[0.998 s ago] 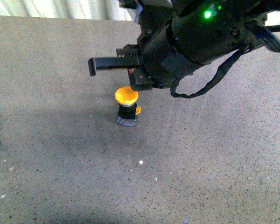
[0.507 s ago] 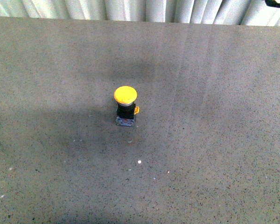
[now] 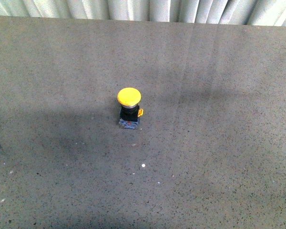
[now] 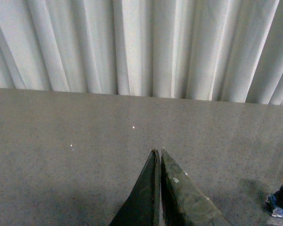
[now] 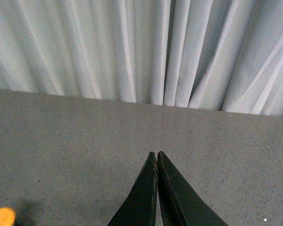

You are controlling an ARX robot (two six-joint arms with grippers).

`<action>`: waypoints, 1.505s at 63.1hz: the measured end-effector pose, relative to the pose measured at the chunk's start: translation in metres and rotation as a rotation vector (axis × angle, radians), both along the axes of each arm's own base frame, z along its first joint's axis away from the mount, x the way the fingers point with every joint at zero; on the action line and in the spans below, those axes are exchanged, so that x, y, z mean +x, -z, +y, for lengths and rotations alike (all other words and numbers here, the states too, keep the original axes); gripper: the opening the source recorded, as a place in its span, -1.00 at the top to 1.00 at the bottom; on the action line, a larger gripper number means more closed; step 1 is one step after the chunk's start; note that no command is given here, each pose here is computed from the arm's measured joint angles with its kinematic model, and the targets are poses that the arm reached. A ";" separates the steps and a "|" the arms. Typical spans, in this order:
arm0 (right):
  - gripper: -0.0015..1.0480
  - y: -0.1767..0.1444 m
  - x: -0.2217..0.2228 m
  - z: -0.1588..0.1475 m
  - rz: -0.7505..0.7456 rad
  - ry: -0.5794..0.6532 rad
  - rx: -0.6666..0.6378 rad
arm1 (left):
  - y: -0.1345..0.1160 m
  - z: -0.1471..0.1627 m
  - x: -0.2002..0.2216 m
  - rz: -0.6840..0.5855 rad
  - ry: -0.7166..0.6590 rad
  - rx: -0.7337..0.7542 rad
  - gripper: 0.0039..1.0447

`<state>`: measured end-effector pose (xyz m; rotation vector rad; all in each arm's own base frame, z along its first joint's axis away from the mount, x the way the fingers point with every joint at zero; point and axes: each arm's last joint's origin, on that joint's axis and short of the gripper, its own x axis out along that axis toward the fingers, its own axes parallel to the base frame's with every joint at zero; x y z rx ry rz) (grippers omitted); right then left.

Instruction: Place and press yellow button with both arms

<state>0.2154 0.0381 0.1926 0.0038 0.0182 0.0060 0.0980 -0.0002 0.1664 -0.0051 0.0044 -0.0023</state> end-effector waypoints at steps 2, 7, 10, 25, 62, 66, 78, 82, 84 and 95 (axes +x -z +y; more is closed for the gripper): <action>0.97 0.001 -0.004 -0.002 -0.002 -0.002 -0.001 | 0.000 0.000 0.000 0.000 0.000 0.000 0.98; 0.97 0.004 -0.015 -0.008 -0.010 -0.005 0.001 | 0.000 0.000 0.000 0.000 0.000 0.000 0.98; 0.97 0.006 -0.021 -0.012 -0.012 -0.003 0.001 | 0.000 0.000 0.000 0.000 0.000 0.000 0.98; 0.97 0.015 -0.046 -0.024 -0.005 0.003 0.001 | 0.000 0.000 0.000 0.000 0.000 0.000 0.98; 0.97 0.023 -0.081 -0.038 -0.025 0.004 0.002 | 0.000 0.000 0.000 0.000 0.000 0.000 0.98; 0.97 0.023 -0.083 -0.038 -0.026 0.005 0.002 | 0.000 0.000 0.000 0.000 0.000 0.000 0.98; 0.97 0.020 -0.093 -0.038 -0.035 0.004 0.002 | 0.000 0.000 0.000 0.000 0.000 0.000 0.98; 0.97 0.020 -0.095 -0.038 -0.037 0.005 0.002 | 0.000 0.000 0.000 0.000 0.000 0.000 0.98; 0.97 0.020 -0.096 -0.038 -0.037 0.005 0.002 | 0.000 0.000 0.000 0.000 0.000 0.000 0.98; 0.97 0.020 -0.100 -0.038 -0.037 0.005 0.002 | 0.000 0.000 0.000 0.000 0.000 0.000 0.98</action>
